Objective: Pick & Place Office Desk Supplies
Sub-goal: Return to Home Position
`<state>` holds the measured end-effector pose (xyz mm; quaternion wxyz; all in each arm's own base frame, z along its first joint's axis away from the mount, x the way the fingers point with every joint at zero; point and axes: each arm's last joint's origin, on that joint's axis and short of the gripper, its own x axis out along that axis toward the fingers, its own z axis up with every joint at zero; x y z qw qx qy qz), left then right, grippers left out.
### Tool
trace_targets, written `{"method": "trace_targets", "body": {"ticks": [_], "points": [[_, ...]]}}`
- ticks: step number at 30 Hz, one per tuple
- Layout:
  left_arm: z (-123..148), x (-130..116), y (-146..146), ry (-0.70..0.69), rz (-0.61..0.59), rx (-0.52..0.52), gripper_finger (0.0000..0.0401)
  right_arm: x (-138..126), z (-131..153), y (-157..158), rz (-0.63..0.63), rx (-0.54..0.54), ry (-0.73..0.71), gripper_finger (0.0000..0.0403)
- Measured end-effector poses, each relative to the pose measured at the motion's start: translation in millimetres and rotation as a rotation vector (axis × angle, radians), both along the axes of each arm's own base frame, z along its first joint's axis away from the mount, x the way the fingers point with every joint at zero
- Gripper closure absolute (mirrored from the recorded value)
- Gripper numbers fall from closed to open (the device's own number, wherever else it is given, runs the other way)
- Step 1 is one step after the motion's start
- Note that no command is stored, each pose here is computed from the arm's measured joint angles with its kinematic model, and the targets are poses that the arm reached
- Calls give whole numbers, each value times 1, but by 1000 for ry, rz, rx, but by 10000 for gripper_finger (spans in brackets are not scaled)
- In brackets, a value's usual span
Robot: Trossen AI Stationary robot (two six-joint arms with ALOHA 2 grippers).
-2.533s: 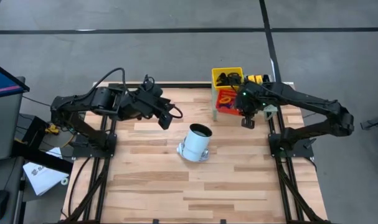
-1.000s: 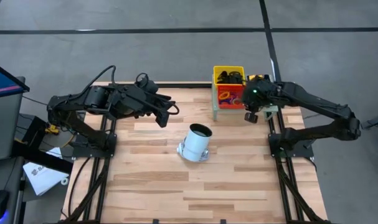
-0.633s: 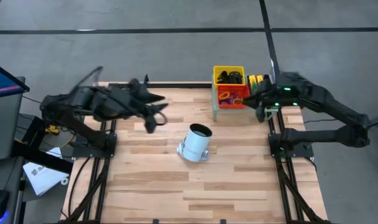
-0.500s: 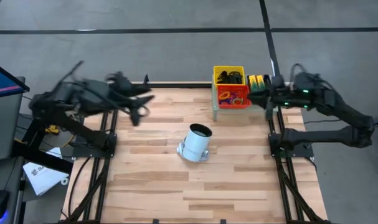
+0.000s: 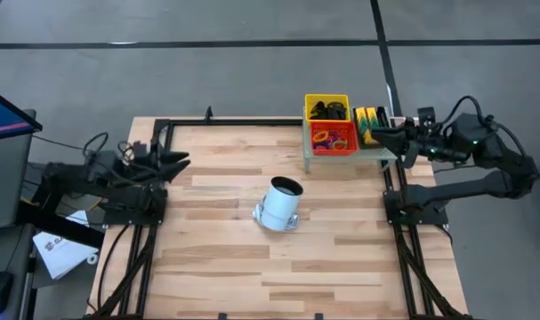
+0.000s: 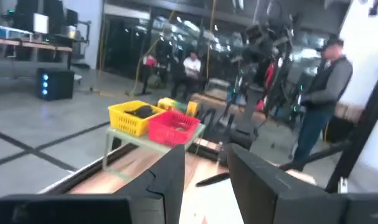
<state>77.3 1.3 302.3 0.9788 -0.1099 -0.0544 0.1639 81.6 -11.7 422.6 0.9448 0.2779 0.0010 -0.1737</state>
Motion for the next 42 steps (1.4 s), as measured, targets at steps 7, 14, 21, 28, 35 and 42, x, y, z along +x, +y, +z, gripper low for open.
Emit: {"method": "trace_targets", "body": {"ticks": [7,14,21,28,35,42], "points": [[-80,-2,0,23,-35,-69,284,9,3,4,-28,24,-33,332],[-102,12,-3,76,-104,-66,284,16,3,9,-55,20,-34,332],[-128,15,-4,114,-156,-75,284,22,4,18,-61,13,-40,332],[-130,17,-3,134,-136,-28,284,31,2,29,-93,-7,-22,332],[-138,24,-2,237,-76,-15,284,62,-6,46,-69,-27,35,332],[-145,29,-3,326,-76,-9,284,141,-40,69,120,-60,192,332]]}}
